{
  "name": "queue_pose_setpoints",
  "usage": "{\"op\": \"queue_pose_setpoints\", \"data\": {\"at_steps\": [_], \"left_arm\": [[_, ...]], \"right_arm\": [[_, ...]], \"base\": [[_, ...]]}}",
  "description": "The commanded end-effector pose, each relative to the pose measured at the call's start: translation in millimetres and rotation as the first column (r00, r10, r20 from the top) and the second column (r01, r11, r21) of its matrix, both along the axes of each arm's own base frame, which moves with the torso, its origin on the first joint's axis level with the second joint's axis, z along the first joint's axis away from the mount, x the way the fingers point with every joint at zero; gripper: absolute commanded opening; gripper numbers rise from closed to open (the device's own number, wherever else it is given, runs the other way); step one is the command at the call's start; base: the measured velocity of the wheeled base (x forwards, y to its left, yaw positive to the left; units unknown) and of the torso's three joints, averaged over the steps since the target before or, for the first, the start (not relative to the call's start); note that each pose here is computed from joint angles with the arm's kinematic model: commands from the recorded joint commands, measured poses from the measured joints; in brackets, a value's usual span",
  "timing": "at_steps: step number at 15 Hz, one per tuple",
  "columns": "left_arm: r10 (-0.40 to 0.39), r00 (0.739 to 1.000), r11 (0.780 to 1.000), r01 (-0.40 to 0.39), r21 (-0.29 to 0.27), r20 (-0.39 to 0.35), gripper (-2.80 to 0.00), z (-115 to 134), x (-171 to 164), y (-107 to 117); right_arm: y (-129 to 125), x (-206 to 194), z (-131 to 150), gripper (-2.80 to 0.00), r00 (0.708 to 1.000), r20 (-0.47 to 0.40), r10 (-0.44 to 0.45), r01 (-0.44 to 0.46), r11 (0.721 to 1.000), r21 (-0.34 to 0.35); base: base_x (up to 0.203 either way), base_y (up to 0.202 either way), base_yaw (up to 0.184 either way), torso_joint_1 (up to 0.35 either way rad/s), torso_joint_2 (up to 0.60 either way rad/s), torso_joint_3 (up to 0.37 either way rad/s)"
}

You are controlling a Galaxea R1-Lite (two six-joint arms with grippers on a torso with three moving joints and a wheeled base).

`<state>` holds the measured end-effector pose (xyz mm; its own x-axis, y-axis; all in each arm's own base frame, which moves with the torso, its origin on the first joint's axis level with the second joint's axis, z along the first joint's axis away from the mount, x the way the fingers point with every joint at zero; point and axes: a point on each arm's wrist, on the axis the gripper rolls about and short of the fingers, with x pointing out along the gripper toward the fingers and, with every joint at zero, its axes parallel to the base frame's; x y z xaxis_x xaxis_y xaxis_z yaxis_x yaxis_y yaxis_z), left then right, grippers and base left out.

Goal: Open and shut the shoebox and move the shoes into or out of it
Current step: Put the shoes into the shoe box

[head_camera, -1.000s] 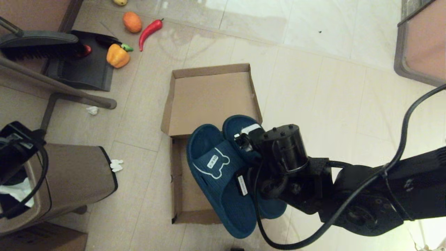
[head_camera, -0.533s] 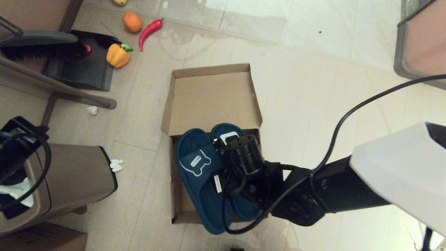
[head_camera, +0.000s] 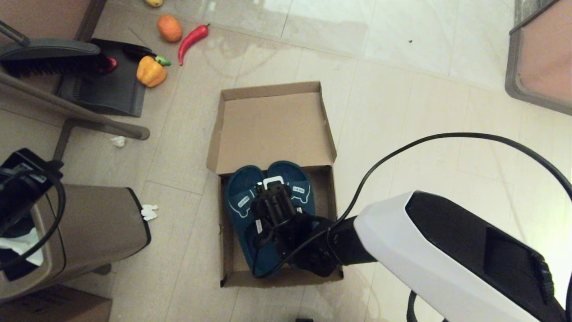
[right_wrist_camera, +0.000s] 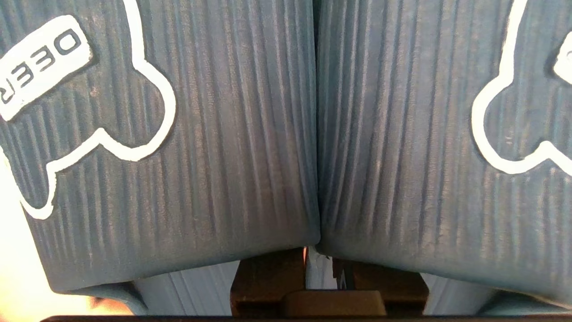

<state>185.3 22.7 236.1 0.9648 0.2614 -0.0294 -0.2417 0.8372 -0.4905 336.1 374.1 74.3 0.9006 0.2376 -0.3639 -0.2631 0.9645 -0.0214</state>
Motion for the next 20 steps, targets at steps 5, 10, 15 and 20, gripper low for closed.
{"op": "queue_pose_setpoints", "data": {"at_steps": [5, 10, 15, 20], "left_arm": [[-0.004, 1.000, 1.000, 0.004, -0.003, 0.005, -2.80, 0, -1, 0], [0.009, 1.000, 1.000, -0.009, -0.010, 0.016, -2.80, 3, -2, 4], [-0.001, 1.000, 1.000, 0.002, -0.014, 0.023, -2.80, 5, -1, 6], [-0.007, 0.999, 1.000, 0.007, -0.012, 0.035, -2.80, 9, 1, 6]], "right_arm": [[19, 21, -19, -2.80, 0.997, -0.001, -0.074, 0.074, 0.996, 0.046], [11, 33, -25, 0.00, 0.994, -0.001, -0.111, 0.111, 0.993, 0.038], [10, 30, -17, 0.00, 0.994, 0.000, -0.110, 0.109, 0.993, 0.039], [6, 7, -21, 0.00, 0.995, -0.063, -0.083, 0.082, 0.996, -0.026]], "base": [[0.000, 0.000, 0.000, 0.000, 0.00, 0.000], [0.000, 0.000, 0.000, 0.000, 0.00, 0.000], [0.000, 0.000, 0.000, 0.000, 0.00, 0.000], [0.000, 0.000, 0.000, 0.000, 0.00, 0.000]]}}
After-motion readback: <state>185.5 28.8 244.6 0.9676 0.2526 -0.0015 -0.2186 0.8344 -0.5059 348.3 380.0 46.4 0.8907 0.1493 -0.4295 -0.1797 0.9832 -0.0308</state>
